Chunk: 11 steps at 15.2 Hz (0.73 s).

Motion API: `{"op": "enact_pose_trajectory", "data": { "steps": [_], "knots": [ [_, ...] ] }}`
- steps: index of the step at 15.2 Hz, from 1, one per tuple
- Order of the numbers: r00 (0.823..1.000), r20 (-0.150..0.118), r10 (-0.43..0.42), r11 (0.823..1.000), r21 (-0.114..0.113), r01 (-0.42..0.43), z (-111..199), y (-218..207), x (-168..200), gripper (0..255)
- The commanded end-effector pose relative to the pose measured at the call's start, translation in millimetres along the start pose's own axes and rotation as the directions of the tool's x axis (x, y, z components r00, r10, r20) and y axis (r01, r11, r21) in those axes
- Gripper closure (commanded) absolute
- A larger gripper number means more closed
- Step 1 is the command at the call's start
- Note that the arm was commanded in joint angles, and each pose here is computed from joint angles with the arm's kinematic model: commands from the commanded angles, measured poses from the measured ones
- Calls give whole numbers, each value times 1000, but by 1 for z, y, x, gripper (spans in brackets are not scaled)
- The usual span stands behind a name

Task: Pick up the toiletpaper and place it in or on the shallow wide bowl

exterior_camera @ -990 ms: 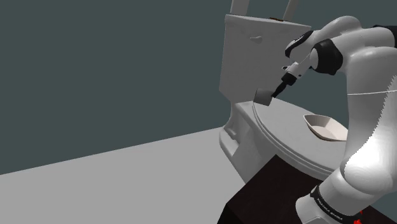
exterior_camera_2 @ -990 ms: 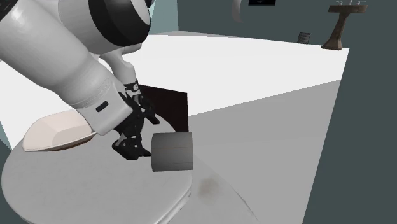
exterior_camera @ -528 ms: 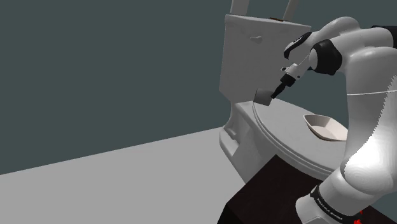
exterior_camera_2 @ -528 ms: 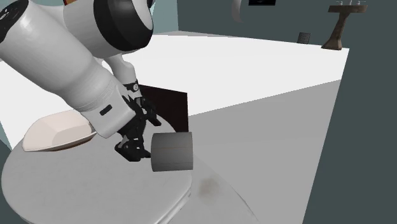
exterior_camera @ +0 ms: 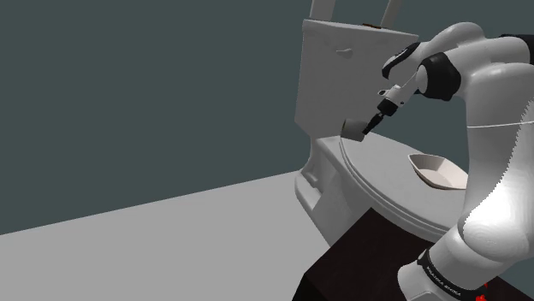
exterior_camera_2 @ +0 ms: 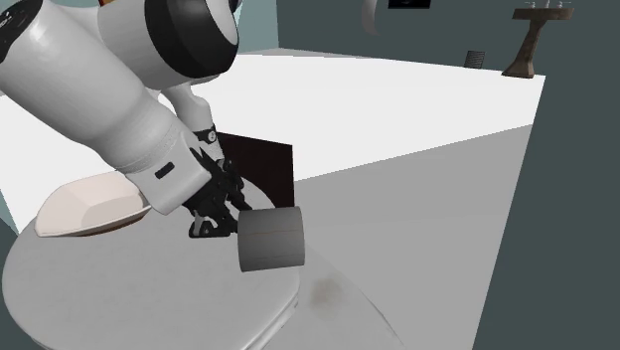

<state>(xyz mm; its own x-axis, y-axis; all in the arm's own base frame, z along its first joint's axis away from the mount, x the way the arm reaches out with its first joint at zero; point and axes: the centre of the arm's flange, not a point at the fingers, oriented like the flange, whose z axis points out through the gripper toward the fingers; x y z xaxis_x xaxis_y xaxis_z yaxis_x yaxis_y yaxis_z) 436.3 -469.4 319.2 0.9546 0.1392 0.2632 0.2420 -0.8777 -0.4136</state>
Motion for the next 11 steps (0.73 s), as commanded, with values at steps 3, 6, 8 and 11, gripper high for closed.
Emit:
{"op": "enact_pose_trajectory", "data": {
  "steps": [3,6,8,11],
  "knots": [
    [1000,2,1,1000,-2,-1,2,1,0,255],
    [1000,2,1,1000,-2,-1,-12,-6,4,255],
    [1000,2,1,1000,-2,-1,-21,-10,7,255],
    [1000,2,1,1000,-2,-1,-35,-16,11,255]
  ]
}}
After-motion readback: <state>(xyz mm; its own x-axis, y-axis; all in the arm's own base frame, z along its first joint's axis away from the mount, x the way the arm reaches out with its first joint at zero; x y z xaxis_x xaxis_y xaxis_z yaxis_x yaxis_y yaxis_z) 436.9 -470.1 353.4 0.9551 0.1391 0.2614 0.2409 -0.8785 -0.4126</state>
